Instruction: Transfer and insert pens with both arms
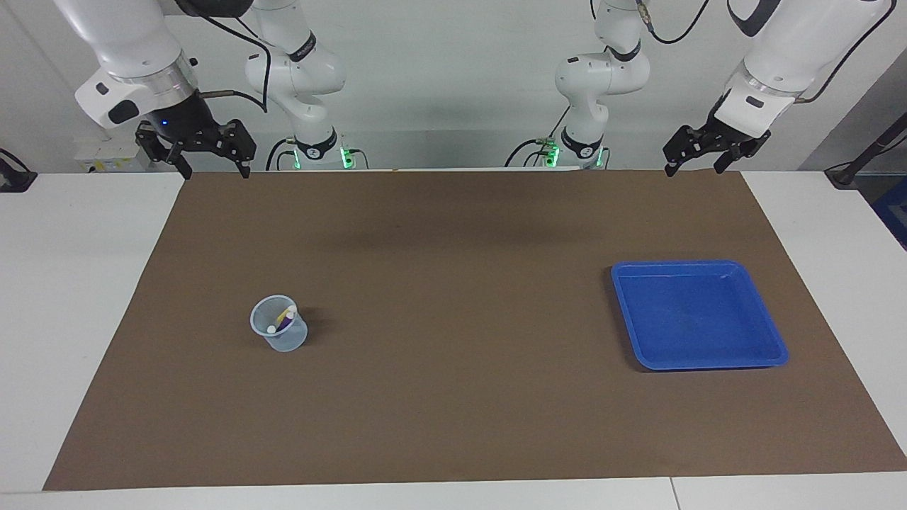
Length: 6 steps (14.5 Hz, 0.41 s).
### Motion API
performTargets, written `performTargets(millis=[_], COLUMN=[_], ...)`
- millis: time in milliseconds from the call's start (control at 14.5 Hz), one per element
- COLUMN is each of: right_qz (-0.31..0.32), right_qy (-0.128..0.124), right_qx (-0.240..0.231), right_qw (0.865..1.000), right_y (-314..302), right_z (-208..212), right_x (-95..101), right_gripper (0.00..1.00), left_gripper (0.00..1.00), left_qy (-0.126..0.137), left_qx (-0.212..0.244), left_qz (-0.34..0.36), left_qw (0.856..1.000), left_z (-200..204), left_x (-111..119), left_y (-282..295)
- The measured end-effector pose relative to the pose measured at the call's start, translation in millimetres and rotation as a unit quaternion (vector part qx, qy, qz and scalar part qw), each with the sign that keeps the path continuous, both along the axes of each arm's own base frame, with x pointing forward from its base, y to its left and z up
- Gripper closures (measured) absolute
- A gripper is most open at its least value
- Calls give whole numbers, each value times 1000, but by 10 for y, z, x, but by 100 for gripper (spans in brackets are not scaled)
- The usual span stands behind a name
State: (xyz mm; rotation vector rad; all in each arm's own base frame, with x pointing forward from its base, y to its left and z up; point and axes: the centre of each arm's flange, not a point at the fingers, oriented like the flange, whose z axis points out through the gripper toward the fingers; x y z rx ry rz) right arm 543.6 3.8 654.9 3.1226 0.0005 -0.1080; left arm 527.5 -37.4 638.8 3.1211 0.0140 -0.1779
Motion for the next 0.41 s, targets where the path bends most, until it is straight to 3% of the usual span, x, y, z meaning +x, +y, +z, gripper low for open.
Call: performTargets(millis=[415], right_qz=[-2], right_qy=[4], right_qx=[0], right_qw=[1000], right_y=[-25], right_z=[-16], right_x=[-8], right_gripper=[0], left_gripper=[0], left_qy=[-2], left_qx=[0], left_qz=[-1], left_qw=[1000], left_z=[5], left_x=[3], left_y=[-9])
